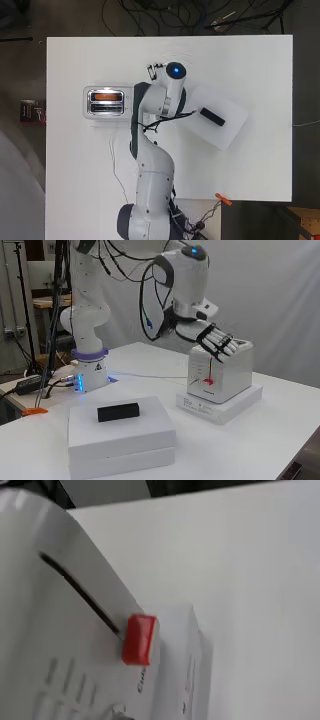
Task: Teleoperate dual arm-hand system to toast a bread
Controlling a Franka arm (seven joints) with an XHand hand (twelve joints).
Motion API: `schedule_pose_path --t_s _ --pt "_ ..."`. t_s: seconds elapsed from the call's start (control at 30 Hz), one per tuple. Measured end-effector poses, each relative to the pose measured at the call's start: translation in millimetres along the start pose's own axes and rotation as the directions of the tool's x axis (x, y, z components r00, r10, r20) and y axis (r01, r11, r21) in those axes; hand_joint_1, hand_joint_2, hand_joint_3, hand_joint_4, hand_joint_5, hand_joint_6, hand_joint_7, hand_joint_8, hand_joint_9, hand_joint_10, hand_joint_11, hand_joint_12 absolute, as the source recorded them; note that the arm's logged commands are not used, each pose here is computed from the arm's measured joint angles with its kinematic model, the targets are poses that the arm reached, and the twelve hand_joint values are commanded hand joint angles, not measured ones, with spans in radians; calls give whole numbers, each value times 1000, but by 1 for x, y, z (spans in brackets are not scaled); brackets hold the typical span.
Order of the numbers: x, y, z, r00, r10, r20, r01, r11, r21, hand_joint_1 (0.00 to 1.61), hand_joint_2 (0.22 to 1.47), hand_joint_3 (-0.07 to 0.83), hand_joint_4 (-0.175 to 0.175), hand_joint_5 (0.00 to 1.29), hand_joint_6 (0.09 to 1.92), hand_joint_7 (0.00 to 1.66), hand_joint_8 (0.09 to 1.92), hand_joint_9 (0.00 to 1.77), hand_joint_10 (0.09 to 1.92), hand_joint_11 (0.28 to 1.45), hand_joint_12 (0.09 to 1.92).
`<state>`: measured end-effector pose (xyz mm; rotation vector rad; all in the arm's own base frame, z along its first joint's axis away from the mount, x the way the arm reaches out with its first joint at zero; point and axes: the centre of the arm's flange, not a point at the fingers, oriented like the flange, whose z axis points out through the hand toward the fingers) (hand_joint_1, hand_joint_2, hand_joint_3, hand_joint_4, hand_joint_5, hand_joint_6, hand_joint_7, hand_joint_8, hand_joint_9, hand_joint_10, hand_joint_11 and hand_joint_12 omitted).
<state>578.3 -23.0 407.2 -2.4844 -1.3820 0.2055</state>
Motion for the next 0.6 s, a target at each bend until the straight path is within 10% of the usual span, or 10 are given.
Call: schedule_pose_path --t_s 0.17,0.6 --pt "-38 -98 -116 992 -79 -100 61 984 -170 0 1083 -4 -40 195 87 165 87 212 87 362 87" --pt "-64 -185 -121 996 68 -49 -78 963 -257 15 1070 -4 -42 178 87 182 87 226 87 345 87"
